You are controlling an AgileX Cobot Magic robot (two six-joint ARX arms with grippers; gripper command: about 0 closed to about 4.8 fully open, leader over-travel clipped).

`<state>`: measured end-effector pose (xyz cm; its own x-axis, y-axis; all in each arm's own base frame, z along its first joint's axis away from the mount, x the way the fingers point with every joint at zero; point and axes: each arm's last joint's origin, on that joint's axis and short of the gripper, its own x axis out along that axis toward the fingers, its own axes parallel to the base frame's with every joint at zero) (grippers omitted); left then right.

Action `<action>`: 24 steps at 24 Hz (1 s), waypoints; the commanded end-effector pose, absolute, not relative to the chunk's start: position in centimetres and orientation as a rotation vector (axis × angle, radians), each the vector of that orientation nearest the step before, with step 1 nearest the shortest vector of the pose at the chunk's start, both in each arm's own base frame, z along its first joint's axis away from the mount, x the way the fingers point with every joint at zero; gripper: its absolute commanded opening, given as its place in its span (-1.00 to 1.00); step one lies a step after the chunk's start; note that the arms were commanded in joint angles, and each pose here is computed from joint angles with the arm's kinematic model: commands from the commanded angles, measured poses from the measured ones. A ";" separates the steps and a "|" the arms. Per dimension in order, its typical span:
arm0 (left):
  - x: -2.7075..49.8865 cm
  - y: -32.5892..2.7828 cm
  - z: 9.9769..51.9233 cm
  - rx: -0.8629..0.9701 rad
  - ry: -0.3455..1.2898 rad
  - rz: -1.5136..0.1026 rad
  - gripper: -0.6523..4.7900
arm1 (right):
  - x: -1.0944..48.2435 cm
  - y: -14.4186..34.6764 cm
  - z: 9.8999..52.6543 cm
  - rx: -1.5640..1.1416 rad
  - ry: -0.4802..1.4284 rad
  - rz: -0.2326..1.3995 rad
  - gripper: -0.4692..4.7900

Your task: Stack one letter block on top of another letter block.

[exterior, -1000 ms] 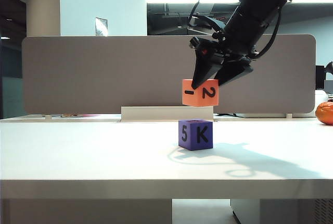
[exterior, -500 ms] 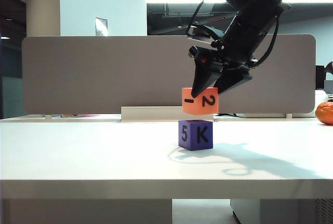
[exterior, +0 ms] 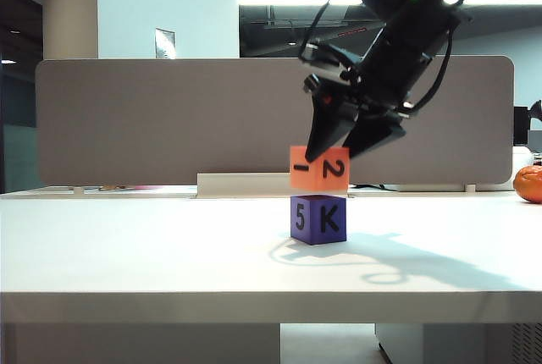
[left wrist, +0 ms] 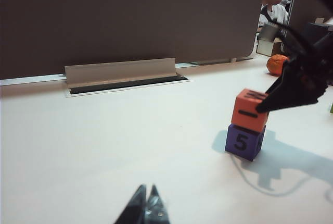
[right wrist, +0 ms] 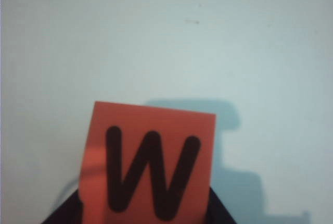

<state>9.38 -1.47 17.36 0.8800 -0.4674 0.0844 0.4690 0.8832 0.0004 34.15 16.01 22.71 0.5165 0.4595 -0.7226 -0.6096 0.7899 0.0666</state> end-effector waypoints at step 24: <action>9.3 -1.5 17.6 -0.019 -0.098 -0.496 -0.78 | 34.4 16.2 22.9 -0.197 0.777 0.654 0.55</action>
